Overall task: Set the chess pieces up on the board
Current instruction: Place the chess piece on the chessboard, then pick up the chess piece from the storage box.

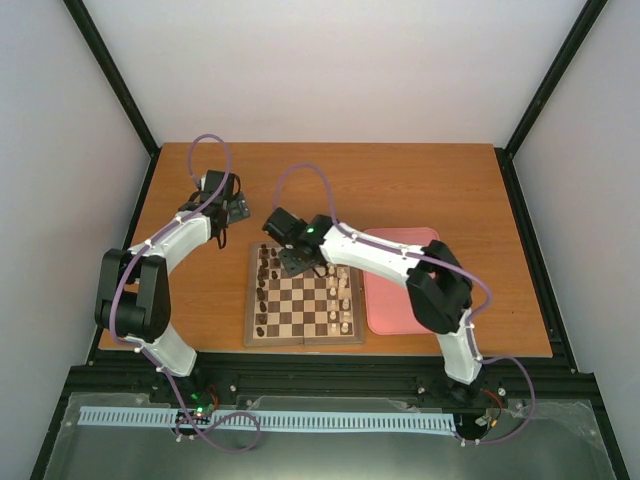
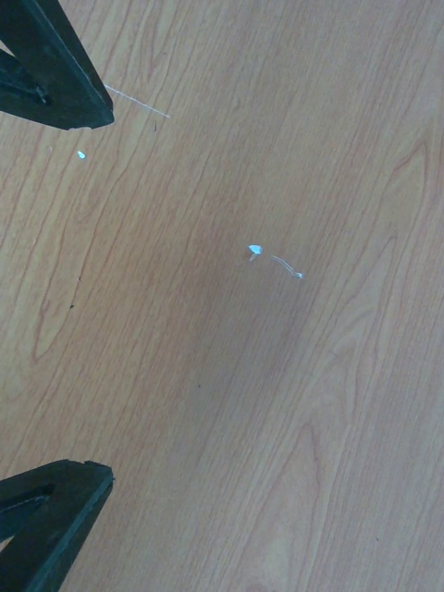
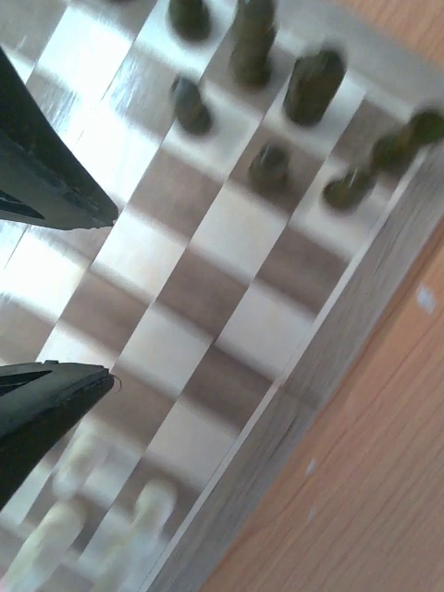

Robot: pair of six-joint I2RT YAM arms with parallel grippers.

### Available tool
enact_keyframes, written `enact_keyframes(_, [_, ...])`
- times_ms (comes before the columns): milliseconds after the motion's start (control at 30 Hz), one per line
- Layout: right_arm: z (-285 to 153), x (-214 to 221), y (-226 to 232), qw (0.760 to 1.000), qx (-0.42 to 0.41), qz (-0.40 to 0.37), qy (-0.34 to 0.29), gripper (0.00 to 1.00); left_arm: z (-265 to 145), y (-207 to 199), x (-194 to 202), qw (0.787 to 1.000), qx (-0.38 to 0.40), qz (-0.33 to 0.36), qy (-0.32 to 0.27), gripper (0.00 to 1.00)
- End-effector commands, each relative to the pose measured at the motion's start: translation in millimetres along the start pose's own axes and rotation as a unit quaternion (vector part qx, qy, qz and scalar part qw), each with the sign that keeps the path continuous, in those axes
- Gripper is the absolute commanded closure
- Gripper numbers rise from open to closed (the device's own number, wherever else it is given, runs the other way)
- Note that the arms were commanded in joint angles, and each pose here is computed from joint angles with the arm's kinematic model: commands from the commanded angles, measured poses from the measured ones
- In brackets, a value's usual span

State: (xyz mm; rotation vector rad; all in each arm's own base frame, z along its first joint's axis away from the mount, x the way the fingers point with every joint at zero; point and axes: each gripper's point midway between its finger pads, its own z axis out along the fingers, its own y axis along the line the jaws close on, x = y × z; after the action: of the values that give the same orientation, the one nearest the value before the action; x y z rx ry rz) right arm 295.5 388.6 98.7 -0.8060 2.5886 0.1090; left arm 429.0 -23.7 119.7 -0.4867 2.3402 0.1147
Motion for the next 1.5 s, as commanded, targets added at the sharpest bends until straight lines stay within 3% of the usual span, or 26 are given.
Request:
enact_keyframes(0, [-32,3,-59,0.996,0.052,0.059,-0.034,0.59,-2,-7,-11,1.000,0.004,0.004,-0.009,0.00])
enact_keyframes(300, [-55,94,-160,0.978,0.121,0.172,0.001,0.59,-2,-6,-12,1.000,0.002,0.004,-0.010,0.00])
enact_keyframes(500, [-48,171,-192,0.961,0.128,0.237,0.071,0.59,-2,-6,-12,1.000,0.003,0.004,-0.010,0.00])
enact_keyframes(667, [-50,208,-207,0.947,0.141,0.274,0.093,0.60,-2,-7,-12,1.000,0.004,0.004,-0.010,0.00])
enact_keyframes(1200, [-26,235,-217,0.938,0.128,0.297,0.126,0.61,-3,-5,-11,1.000,0.001,0.003,-0.010,0.00])
enact_keyframes(1467, [-23,237,-219,0.937,0.130,0.298,0.129,0.68,-2,-5,-11,1.000,-0.001,0.003,-0.009,0.00])
